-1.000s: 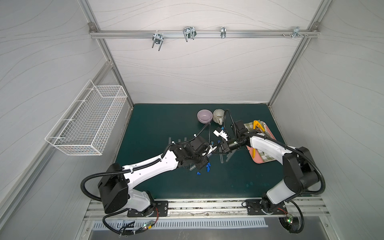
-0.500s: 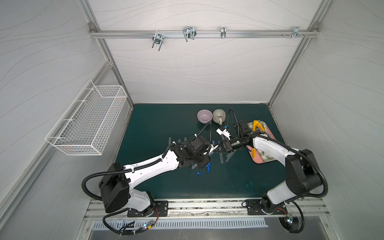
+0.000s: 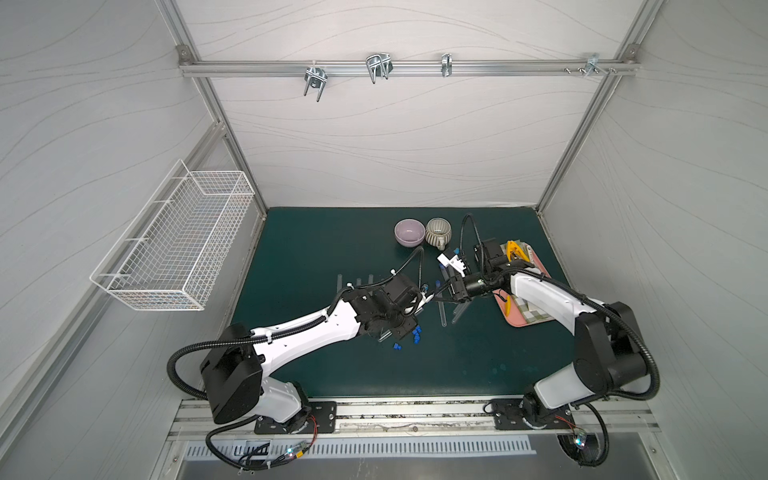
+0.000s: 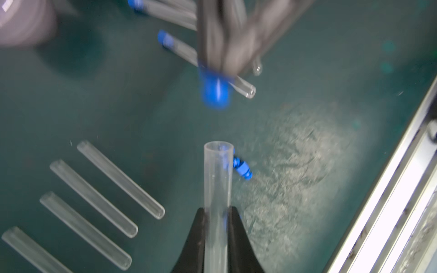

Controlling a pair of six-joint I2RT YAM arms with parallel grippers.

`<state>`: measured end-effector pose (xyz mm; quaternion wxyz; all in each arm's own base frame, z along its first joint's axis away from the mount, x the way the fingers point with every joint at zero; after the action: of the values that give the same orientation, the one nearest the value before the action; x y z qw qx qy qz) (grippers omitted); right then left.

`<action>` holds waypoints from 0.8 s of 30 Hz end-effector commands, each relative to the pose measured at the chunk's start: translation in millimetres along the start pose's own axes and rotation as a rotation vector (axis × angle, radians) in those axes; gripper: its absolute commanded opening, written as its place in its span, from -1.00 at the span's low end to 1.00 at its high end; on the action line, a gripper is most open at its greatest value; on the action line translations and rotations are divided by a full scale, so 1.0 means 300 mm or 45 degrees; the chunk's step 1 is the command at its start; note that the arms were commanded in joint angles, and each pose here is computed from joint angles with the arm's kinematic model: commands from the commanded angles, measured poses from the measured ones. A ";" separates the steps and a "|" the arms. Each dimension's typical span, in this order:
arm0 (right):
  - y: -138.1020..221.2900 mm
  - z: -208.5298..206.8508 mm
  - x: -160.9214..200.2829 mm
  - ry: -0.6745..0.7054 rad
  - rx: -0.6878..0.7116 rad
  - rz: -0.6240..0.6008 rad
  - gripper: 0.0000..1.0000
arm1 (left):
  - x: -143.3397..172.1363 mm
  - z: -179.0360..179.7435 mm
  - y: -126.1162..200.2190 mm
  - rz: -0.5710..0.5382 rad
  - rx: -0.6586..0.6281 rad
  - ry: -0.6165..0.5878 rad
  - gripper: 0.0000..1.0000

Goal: Remove stoppers from test tubes
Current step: Open the stopper on the test tube, then place the test tube at the center of the board.

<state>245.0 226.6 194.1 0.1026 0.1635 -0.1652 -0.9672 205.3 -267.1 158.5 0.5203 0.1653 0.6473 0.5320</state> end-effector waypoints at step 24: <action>-0.107 -0.274 0.167 -0.166 0.445 0.185 -1.00 | -0.161 0.365 -0.061 -0.035 -0.201 0.874 -0.90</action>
<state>228.3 219.4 111.1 0.1154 0.1058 -0.3141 -0.9364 308.2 -253.7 179.5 0.3347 -0.0331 0.7325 0.5919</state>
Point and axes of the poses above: each gripper's point midway between its finger pads, its own y axis back along the fingers, its own z axis along the line the jaws close on, x = y × z, the point moved 4 cm from there along y, back along the fingers, and after that the axes turned 4 degrees about -y, right-handed, at the moved point
